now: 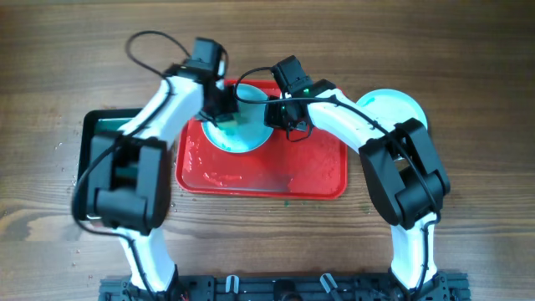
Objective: Clean dirty plates on tray and stack at the side
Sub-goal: 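Scrub the light-blue plate with the sponge in the left gripper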
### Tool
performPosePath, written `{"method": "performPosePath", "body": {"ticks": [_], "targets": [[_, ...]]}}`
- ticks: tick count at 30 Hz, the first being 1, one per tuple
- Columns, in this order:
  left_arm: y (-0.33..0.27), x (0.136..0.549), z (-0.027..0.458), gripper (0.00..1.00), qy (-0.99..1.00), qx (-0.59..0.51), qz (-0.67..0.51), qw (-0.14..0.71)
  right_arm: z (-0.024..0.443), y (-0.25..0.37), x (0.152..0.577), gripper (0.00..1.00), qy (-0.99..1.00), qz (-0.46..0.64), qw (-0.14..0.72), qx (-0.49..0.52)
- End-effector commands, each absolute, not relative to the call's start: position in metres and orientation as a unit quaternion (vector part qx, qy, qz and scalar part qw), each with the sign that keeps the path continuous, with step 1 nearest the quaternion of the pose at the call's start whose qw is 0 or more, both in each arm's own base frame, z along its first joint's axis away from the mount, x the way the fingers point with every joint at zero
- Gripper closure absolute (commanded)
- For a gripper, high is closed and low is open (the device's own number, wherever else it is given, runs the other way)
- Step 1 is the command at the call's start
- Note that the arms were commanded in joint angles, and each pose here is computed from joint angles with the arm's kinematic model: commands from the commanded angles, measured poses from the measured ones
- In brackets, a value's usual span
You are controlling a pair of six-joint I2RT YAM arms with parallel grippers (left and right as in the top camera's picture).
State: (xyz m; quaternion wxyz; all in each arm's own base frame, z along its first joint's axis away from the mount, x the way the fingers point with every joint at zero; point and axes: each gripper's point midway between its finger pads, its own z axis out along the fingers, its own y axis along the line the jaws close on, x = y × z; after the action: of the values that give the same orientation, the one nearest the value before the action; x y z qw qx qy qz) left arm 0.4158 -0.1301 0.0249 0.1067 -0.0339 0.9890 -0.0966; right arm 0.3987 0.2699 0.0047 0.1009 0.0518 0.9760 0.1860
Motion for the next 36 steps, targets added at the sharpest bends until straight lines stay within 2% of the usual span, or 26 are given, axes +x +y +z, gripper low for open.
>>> {"method": "performPosePath", "body": {"ticks": [1,5,9,15,18,21,25,26,30,36], "targets": [[-0.134,0.402,-0.007,0.96,0.993,0.055,-0.07,0.074,-0.01,0.271,0.393,0.96,0.979,0.182,0.085,0.045],[-0.111,0.385,-0.034,0.96,0.998,0.048,-0.027,0.036,-0.01,0.271,0.394,0.96,0.978,0.183,0.086,0.044],[-0.101,0.378,-0.032,0.96,0.996,0.082,-0.029,0.021,-0.007,0.272,0.393,0.96,0.975,0.207,0.072,0.036],[-0.064,0.415,-0.026,0.96,0.993,0.058,0.052,0.092,-0.006,0.269,0.395,0.96,0.972,0.222,0.063,0.042],[-0.061,0.405,-0.026,0.96,0.994,0.014,0.071,0.077,-0.005,0.269,0.396,0.96,0.972,0.222,0.064,0.042],[-0.097,0.37,-0.03,0.96,0.998,0.052,0.022,0.012,-0.005,0.269,0.396,0.96,0.972,0.223,0.065,0.042],[-0.176,0.33,-0.021,0.96,0.962,0.218,-0.162,-0.036,-0.005,0.269,0.396,0.96,0.972,0.223,0.066,0.042],[-0.183,0.329,-0.02,0.96,0.956,0.235,-0.171,-0.033,-0.005,0.269,0.396,0.96,0.972,0.223,0.065,0.042],[-0.181,0.355,-0.024,0.96,0.964,0.228,-0.133,0.018,-0.005,0.269,0.396,0.96,0.972,0.223,0.065,0.042],[-0.107,0.425,-0.019,0.96,0.985,0.037,0.079,0.148,-0.005,0.269,0.396,0.96,0.972,0.223,0.066,0.038]]}}
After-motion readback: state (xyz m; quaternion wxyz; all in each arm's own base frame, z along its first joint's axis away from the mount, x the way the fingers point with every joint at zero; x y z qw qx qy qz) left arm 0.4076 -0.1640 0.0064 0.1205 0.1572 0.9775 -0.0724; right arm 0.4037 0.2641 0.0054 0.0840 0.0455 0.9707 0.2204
